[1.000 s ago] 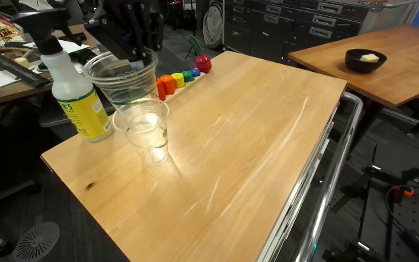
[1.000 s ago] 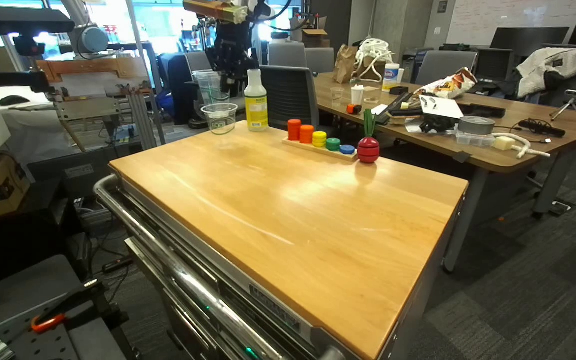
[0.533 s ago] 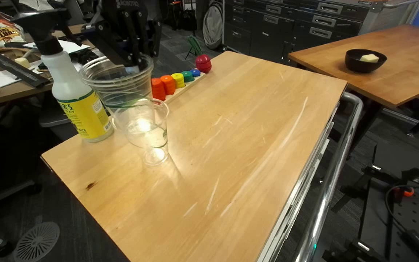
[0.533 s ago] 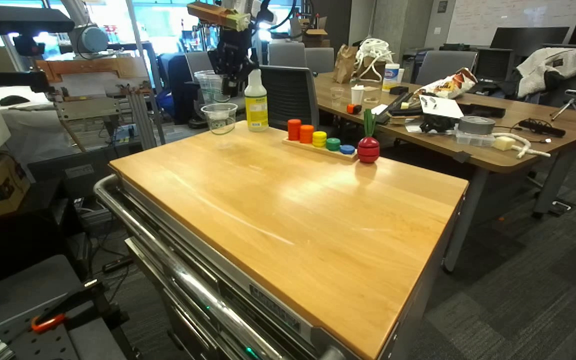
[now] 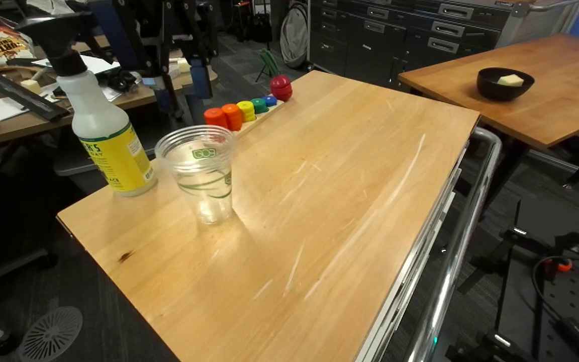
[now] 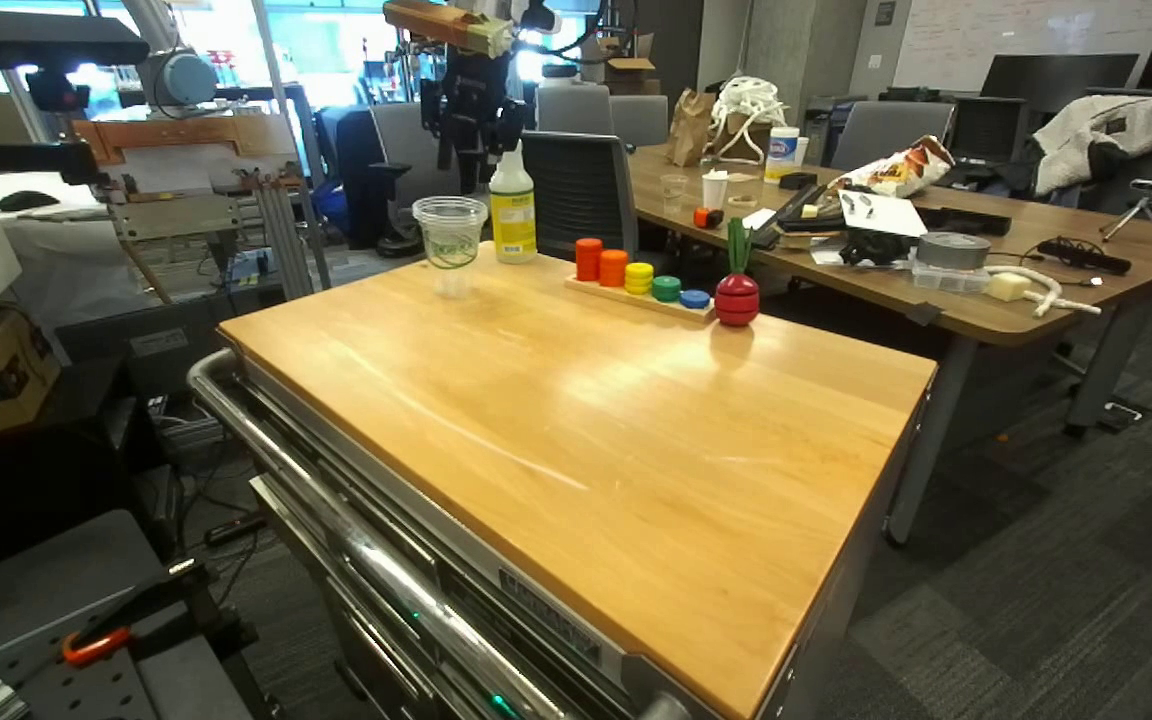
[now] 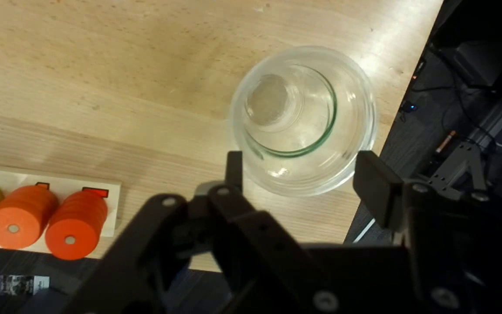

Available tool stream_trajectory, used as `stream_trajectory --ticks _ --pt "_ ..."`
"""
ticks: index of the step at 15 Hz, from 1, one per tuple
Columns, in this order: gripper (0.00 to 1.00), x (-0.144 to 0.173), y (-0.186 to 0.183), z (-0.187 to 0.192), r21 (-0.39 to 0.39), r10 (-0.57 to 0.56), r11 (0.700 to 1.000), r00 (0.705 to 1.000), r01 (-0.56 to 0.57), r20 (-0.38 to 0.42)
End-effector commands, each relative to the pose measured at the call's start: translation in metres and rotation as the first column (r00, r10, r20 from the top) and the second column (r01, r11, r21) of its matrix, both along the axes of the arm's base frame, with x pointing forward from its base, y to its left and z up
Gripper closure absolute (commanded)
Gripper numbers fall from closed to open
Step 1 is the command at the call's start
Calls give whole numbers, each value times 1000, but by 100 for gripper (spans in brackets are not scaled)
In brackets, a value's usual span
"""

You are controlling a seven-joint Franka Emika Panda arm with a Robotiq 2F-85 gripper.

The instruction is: Stack the cups

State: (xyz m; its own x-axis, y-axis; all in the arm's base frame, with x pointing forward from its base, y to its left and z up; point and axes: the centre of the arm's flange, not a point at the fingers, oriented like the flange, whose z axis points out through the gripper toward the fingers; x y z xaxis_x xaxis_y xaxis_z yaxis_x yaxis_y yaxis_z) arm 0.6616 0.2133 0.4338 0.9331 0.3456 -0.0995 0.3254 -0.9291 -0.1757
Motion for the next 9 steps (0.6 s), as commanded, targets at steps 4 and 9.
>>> stream_trajectory --ticks 4,9 --pt "0 -30 -32 41 -13 67 998 998 -67 13" --pt "0 -85 -76 100 -114 107 988 994 -106 7"
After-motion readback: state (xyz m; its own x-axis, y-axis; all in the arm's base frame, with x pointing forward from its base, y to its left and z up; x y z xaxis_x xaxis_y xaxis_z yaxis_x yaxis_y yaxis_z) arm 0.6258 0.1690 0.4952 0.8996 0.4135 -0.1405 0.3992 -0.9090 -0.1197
